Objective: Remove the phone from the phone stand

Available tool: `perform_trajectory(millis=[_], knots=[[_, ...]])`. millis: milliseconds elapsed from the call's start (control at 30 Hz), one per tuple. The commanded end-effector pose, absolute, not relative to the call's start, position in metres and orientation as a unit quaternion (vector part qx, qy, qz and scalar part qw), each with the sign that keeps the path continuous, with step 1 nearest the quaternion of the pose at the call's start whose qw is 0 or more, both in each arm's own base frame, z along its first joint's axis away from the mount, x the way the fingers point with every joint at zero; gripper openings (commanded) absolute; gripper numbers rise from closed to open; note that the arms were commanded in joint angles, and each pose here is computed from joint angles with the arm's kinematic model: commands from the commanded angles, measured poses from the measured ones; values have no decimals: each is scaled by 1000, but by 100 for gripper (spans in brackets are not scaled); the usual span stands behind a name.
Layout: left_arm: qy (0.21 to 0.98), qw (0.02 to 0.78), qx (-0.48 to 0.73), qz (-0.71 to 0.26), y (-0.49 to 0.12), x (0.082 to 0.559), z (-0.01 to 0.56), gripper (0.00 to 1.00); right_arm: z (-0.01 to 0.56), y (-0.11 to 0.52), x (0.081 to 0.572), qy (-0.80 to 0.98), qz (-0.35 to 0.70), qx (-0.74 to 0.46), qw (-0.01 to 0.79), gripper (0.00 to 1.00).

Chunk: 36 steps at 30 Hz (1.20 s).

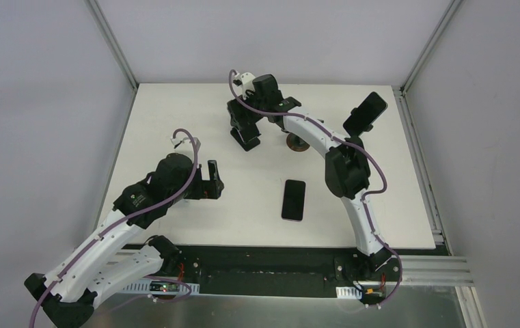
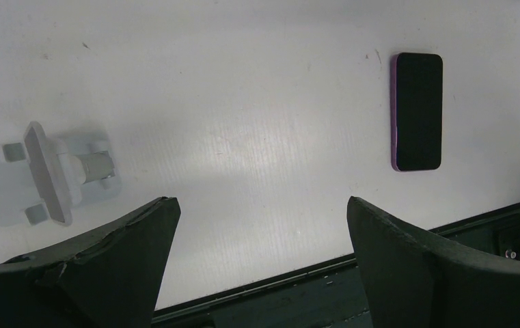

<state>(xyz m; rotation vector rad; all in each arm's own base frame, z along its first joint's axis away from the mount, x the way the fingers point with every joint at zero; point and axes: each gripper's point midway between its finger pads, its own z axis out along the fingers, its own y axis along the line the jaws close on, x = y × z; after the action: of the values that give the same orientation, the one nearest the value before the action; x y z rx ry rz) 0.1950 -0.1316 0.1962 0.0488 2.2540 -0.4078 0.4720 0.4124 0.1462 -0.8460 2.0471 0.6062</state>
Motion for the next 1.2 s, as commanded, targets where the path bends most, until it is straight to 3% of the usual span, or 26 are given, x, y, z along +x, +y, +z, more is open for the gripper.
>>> perform_trajectory(millis=[0,367,733,1167], knots=[[888,430,22,-159,-130,201,210,99,166,421,487,790,242,-344,447,99],[889,429,21,-159,-130,201,209,99,158,425,490,790,244,-345,444,97],[890,427,15,-161,-130,200,206,99,175,418,497,779,226,-334,480,70],[888,428,5,-165,-127,197,204,99,253,412,497,740,239,-302,551,63]])
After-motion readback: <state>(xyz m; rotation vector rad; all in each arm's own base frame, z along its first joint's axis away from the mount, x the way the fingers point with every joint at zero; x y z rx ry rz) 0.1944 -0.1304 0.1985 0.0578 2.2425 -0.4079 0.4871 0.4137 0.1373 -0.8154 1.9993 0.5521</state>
